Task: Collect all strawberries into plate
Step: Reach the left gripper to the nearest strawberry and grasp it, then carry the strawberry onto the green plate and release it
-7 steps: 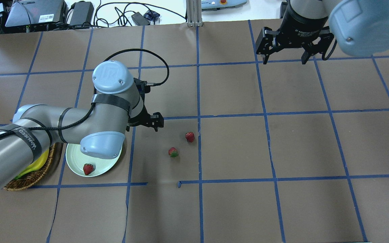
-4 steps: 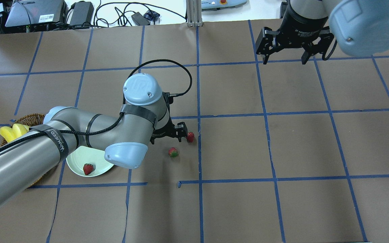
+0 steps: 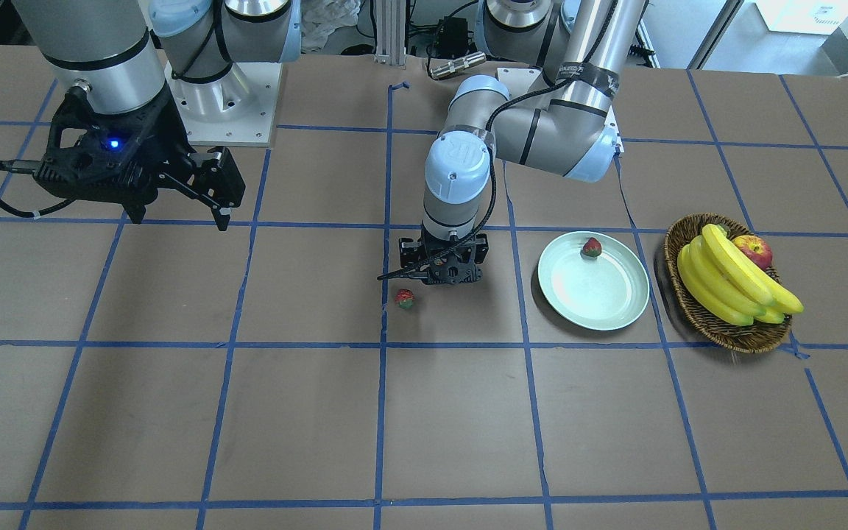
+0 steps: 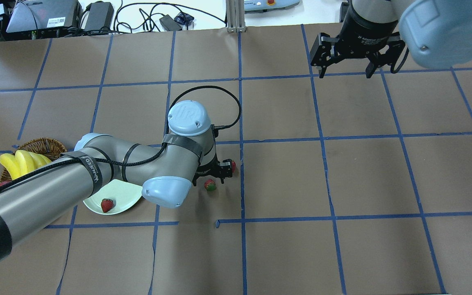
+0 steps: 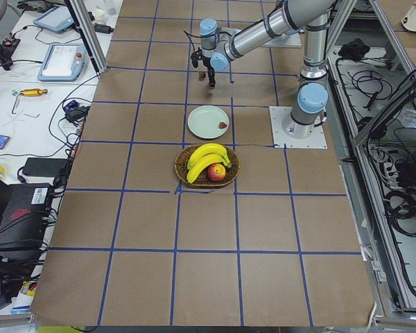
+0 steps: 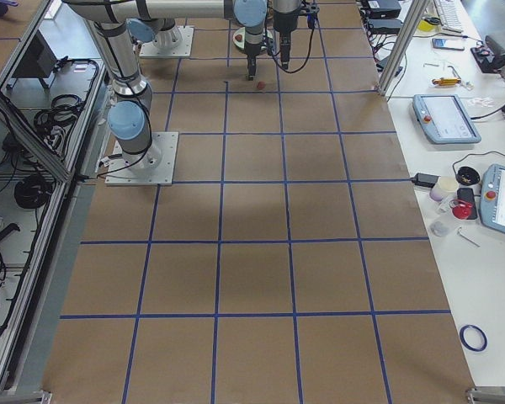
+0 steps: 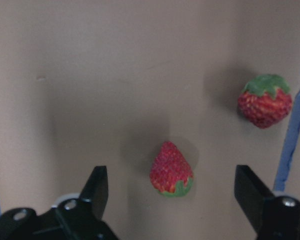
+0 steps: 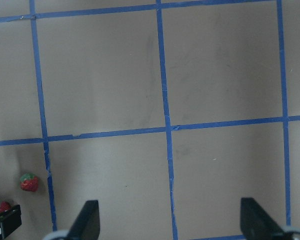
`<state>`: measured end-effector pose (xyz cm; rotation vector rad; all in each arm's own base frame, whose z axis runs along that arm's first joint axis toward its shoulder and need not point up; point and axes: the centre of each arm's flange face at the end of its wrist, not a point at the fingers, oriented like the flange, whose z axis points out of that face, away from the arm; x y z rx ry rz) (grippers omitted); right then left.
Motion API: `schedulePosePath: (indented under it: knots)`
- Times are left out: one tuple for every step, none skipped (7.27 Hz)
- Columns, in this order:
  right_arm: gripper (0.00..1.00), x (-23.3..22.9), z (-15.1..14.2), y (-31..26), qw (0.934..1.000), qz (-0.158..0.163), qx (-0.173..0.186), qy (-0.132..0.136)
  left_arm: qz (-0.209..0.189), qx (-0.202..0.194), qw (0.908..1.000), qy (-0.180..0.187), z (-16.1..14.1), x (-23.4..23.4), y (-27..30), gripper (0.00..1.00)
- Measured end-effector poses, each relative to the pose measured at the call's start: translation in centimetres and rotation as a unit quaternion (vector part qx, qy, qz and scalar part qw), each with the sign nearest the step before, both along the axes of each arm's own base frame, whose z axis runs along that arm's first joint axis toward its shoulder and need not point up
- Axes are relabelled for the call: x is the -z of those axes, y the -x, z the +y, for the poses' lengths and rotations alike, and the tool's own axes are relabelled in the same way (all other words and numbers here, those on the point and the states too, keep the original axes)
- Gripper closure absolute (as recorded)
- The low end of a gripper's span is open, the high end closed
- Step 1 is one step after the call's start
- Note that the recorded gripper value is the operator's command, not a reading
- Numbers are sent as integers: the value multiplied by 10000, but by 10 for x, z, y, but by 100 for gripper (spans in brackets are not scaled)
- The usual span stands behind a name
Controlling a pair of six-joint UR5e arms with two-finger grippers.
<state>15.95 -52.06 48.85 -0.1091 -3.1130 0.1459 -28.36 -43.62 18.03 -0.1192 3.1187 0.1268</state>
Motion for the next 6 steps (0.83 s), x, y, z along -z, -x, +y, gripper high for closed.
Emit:
schedulePosePath:
  knots:
    - [0, 0, 0, 0, 10000, 1, 0, 0, -10, -1, 10000, -23, -1, 4, 0, 65]
    - [0, 0, 0, 0, 10000, 3, 0, 0, -6, 0, 10000, -42, -1, 6, 0, 90]
    - [0, 0, 0, 0, 10000, 3, 0, 0, 2, 7, 10000, -52, 0, 6, 1, 100]
    - [0, 0, 0, 0, 10000, 3, 0, 0, 0, 22, 10000, -59, 0, 7, 1, 100]
    - [0, 0, 0, 0, 10000, 3, 0, 0, -2, 51, 10000, -54, 0, 6, 1, 100]
    - [0, 0, 0, 0, 10000, 3, 0, 0, 17, 117, 9999, 8, -3, 0, 0, 100]
